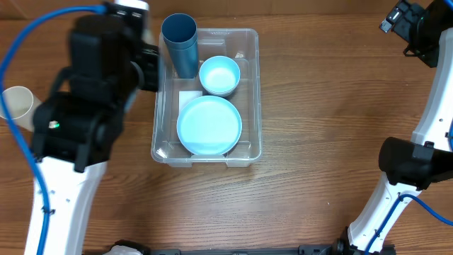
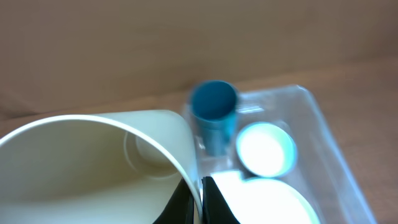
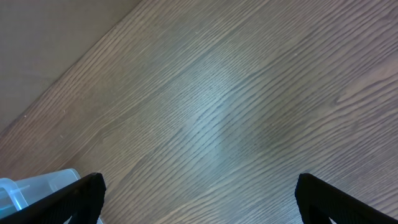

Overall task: Pack container
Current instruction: 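Carry the cream cup into the bin beside the blue cups, release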

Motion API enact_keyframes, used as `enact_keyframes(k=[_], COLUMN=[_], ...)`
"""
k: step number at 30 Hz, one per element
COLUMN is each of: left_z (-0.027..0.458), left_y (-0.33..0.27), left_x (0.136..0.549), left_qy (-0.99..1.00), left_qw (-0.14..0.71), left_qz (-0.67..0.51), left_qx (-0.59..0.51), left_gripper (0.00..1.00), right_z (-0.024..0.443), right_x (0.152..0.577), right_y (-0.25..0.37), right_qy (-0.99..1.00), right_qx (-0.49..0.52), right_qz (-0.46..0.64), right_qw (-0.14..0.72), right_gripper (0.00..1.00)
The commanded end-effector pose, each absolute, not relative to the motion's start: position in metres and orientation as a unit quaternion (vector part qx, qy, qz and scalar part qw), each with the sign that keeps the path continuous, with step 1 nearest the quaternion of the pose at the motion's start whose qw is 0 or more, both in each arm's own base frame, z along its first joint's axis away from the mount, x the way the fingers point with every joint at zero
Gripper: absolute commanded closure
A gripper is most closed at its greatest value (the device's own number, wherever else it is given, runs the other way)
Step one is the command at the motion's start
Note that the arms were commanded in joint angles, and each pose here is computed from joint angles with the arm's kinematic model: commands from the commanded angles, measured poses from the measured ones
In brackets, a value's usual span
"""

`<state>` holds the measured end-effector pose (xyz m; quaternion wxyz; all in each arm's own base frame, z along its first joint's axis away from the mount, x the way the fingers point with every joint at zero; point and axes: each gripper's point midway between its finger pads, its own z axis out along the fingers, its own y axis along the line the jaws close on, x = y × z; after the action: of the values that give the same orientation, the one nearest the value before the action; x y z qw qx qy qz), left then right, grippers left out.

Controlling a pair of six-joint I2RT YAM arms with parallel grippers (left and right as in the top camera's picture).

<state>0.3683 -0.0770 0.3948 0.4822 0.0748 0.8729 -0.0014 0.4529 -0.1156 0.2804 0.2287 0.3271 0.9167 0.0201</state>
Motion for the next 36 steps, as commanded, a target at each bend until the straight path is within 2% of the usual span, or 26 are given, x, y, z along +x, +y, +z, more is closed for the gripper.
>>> enact_keyframes(k=[1,10,18,25,34,35,36], left_z=[0.359,0.258,0.201,0.187,0.17,0.166,0.16], left_y=[-0.123,-0.162,-0.154,-0.121,-0.117,-0.117,-0.117], left_x=[0.373,0.409,0.435,0.451,0.461,0.461,0.462], left_qy=[0.891,0.932,0.95,0.963,0.966,0.967,0.969], left_qw=[0.432,0.314,0.263,0.254,0.245,0.241,0.234], left_qz=[-0.015,-0.008,0.028,0.035,0.036,0.037,0.039], left_qx=[0.137,0.179,0.164,0.082,0.069,0.069,0.069], left_gripper=[0.96,0.96,0.96,0.96,0.96,0.94,0.89], right_z=[0.281,0.281,0.281,0.281,0.281,0.281,0.281], right_x=[0.454,0.454,0.454,0.454,0.454,0.454,0.454], right_y=[-0.119,-0.119,-0.119,-0.119,-0.119,-0.119,-0.119], right_qy=[0.914,0.914,0.914,0.914,0.914,0.914,0.914], right_qx=[0.331,0.331,0.331,0.331,0.331,0.331,0.331], right_qz=[0.02,0.02,0.02,0.02,0.02,0.02,0.02], right_qw=[0.233,0.233,0.233,0.233,0.233,0.233,0.233], right_gripper=[0.0,0.0,0.0,0.0,0.0,0.0,0.0])
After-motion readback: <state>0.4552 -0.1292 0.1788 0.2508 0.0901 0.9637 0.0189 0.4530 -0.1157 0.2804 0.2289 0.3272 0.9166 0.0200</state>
